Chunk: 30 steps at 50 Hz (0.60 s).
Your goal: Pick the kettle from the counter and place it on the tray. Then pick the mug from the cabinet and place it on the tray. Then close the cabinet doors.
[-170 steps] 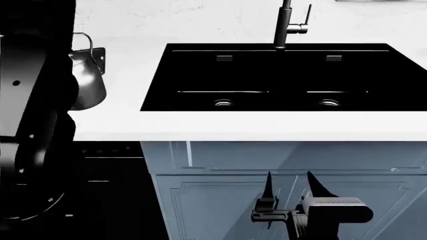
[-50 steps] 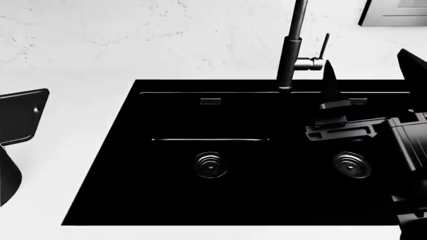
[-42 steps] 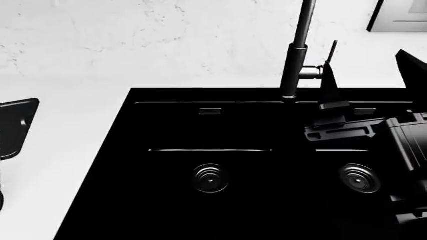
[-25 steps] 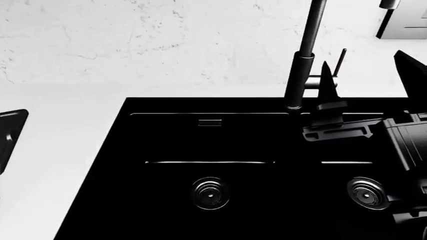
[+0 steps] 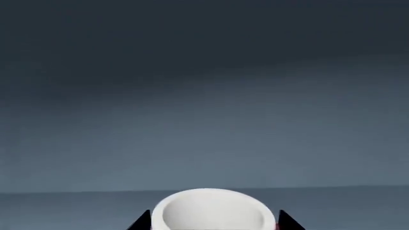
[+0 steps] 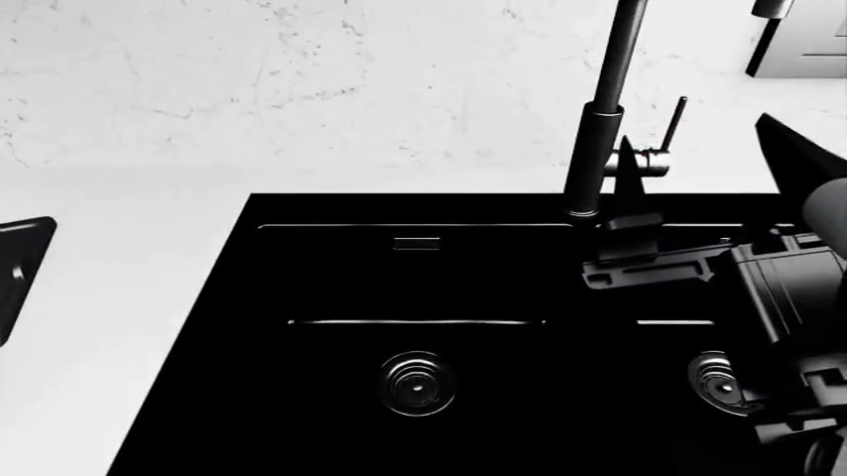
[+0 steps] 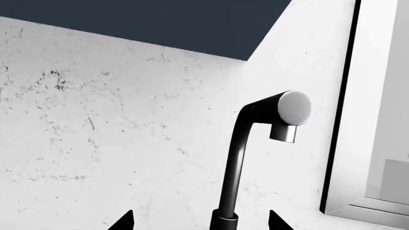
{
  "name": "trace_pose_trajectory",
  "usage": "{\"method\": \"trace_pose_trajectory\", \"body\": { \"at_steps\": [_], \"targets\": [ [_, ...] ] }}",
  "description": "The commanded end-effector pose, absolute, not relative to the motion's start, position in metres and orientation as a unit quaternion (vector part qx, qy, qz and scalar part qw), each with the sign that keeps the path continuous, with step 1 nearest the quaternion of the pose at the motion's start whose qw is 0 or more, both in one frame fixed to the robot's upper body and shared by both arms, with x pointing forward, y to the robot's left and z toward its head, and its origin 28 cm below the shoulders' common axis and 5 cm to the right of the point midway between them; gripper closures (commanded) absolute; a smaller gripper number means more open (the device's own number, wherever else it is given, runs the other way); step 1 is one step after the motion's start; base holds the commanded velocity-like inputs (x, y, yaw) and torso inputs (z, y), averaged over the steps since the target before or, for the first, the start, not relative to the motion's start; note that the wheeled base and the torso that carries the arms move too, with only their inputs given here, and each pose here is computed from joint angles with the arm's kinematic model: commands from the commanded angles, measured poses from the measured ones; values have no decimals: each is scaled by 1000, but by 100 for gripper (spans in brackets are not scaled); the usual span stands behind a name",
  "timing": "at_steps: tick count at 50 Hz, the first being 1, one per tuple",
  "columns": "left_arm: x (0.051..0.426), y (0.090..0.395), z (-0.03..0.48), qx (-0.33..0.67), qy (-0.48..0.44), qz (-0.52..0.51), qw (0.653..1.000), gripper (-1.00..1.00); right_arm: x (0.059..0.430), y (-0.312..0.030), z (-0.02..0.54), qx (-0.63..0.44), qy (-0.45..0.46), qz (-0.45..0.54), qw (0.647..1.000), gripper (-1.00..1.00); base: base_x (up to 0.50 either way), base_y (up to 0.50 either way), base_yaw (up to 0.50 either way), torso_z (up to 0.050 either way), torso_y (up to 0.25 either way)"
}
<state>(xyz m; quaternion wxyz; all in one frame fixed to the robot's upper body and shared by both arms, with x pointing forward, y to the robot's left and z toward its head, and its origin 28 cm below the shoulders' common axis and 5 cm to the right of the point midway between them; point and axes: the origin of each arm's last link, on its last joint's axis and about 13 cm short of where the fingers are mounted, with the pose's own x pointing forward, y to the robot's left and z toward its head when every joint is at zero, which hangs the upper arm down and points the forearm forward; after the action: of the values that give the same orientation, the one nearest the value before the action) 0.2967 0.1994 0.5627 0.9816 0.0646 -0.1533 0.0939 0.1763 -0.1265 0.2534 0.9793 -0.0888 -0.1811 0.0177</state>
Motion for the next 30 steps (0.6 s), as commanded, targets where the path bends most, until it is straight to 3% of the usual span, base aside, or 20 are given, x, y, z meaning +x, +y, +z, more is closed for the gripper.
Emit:
{"method": "trace_pose_trajectory", "body": {
  "at_steps": [1, 5, 16, 22, 30],
  "targets": [
    [340, 210, 505, 56, 2, 98, 994, 100, 177, -126, 251, -89, -181, 19, 979, -100, 0, 0, 0, 0, 0],
    [340, 211, 508, 52, -13, 102, 993, 100, 178, -126, 251, -88, -181, 18, 979, -100, 0, 0, 0, 0, 0],
    [309, 211, 559, 17, -208, 103, 973, 100, 176, -124, 250, -83, -177, 26, 980, -100, 0, 0, 0, 0, 0],
    [292, 210, 575, 2, -243, 97, 965, 100, 174, -124, 250, -82, -177, 25, 980, -100, -1, 0, 0, 0, 0],
    [281, 208, 582, 6, -255, 92, 963, 100, 173, -123, 250, -84, -178, 25, 980, -100, -394, 0, 0, 0, 0]
  ]
}}
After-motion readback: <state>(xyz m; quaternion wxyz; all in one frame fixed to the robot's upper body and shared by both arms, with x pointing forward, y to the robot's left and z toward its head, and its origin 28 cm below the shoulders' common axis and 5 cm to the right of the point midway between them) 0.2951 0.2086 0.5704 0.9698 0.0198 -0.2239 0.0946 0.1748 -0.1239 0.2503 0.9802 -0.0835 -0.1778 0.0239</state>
